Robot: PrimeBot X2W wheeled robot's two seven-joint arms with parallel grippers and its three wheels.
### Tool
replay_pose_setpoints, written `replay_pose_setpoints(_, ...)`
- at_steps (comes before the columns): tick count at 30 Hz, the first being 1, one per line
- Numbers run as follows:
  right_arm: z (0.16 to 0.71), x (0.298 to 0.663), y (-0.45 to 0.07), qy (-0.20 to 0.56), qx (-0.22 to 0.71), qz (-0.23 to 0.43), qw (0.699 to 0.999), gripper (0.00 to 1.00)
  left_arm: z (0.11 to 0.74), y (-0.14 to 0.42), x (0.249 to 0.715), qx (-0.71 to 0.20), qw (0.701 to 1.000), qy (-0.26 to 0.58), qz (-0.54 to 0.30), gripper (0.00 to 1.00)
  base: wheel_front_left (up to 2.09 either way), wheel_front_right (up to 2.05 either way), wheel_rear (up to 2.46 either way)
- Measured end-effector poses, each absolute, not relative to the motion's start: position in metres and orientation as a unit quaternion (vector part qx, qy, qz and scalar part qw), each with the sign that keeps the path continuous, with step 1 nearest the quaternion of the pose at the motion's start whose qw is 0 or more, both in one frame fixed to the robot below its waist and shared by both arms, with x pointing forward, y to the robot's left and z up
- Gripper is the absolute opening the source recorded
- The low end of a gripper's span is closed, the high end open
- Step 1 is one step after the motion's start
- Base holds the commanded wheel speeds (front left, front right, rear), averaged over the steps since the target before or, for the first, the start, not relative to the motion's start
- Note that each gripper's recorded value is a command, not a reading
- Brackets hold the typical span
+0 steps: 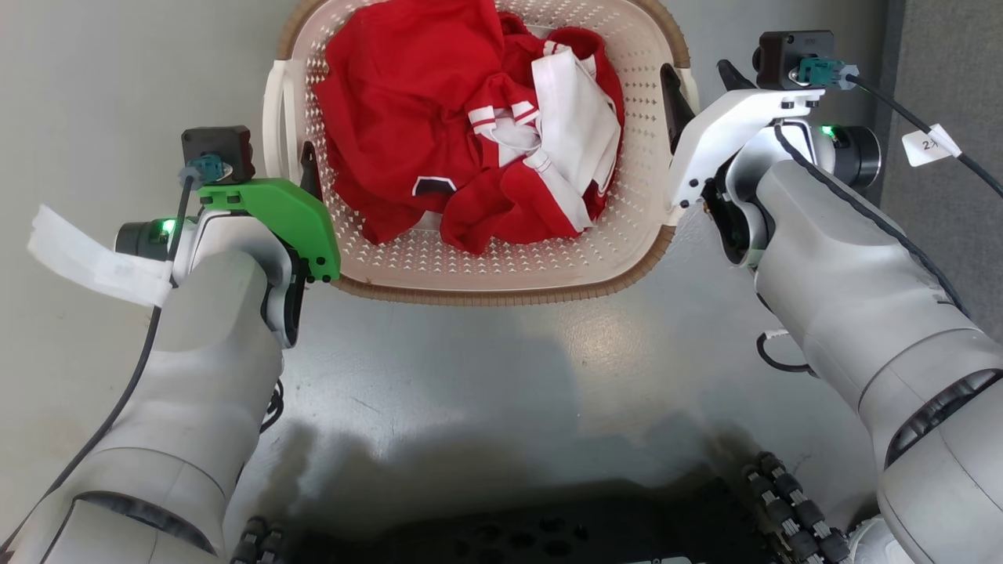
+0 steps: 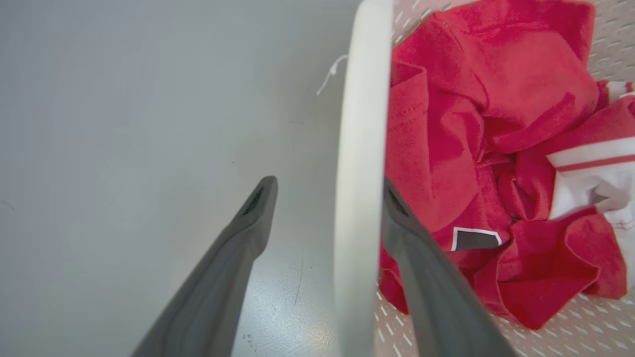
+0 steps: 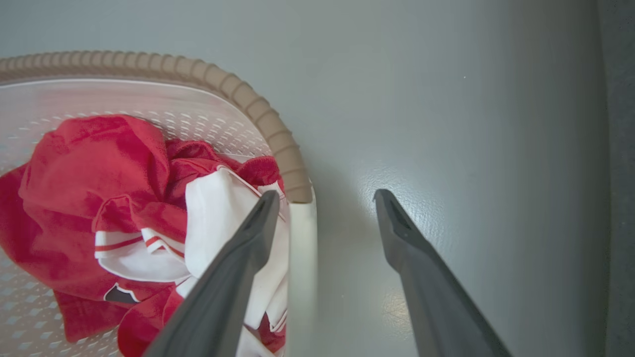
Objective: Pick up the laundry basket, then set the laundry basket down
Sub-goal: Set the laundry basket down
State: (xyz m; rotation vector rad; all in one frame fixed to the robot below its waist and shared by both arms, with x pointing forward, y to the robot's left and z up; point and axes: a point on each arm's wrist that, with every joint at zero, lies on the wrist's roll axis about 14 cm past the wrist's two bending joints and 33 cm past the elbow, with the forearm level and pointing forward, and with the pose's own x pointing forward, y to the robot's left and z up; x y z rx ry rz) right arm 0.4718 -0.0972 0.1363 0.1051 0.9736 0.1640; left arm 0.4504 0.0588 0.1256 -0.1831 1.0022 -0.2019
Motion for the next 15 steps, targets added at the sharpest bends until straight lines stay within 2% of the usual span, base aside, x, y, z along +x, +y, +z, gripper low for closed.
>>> replay_pose_setpoints(15, 0.171, 0.491, -0.097, 0.425, 0.051, 0.083, 0.9, 1.0, 0.157, 0.056, 0.471, -0.085, 0.889, 0.439, -0.102, 1.0, 0.0, 0.0, 0.0)
